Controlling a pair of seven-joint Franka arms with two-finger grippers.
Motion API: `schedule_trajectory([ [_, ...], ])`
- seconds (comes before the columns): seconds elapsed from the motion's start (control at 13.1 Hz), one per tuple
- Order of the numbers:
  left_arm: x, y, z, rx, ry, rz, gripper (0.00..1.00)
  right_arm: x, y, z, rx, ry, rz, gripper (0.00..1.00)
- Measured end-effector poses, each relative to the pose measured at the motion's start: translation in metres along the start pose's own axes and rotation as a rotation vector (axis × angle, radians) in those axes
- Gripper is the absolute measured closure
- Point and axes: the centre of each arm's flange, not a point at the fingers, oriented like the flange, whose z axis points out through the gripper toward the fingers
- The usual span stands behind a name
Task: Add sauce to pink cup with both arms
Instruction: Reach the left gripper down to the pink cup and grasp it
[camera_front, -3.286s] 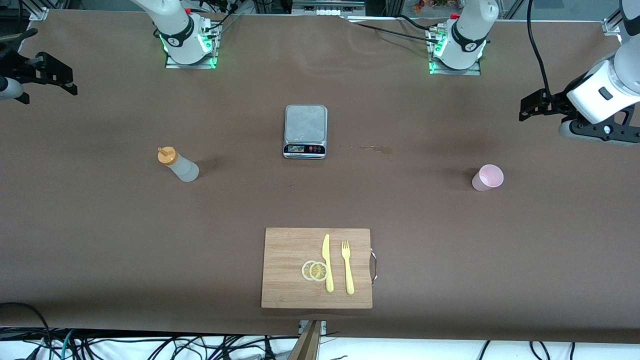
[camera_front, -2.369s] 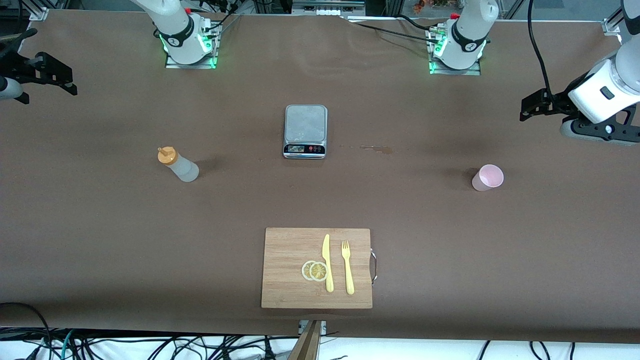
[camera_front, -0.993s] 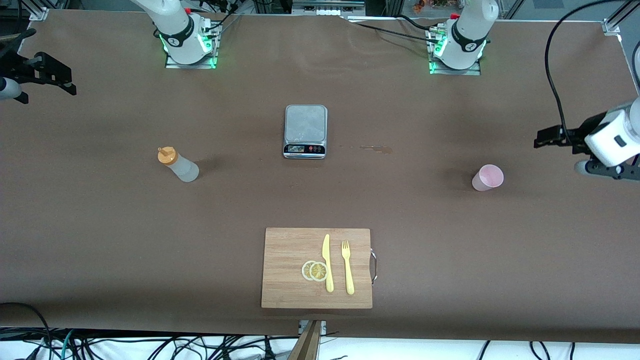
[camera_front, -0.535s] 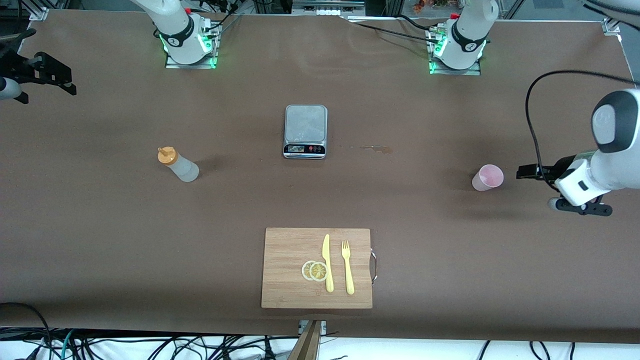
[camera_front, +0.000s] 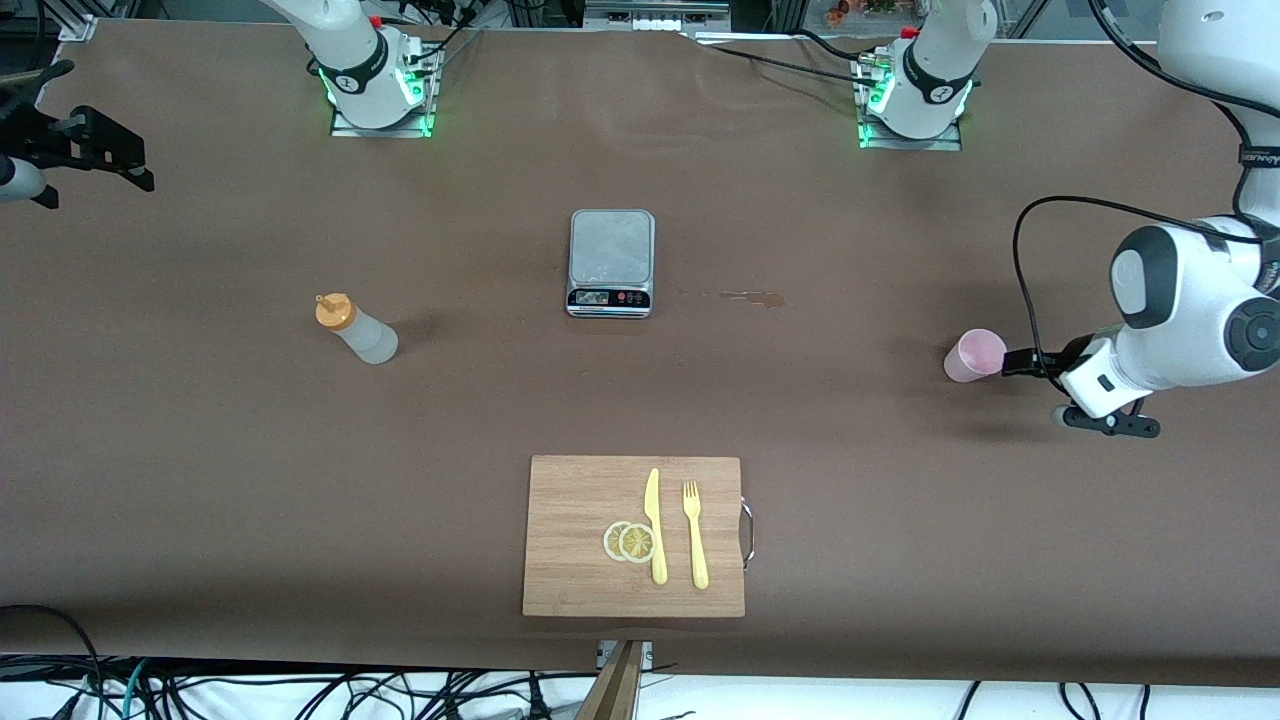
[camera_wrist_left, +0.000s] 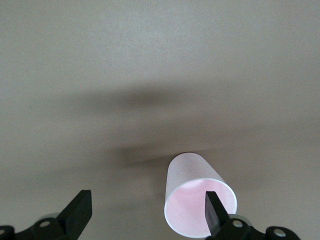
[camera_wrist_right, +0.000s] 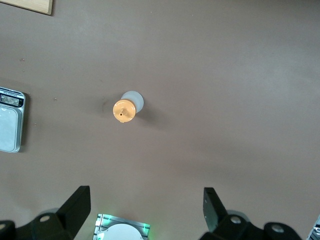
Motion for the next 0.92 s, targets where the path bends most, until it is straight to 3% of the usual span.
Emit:
schedule_trajectory([
  [0.61,-0.036,0.007,0.044,0.023,0.080,0.000,0.03,0.008,-0.010,0.019,0.083,-0.061,-0.012,0.00],
  [0.92,-0.037,0.008,0.043,0.025,0.087,0.002,0.48,0.020,-0.014,0.037,0.084,-0.098,-0.020,0.00],
])
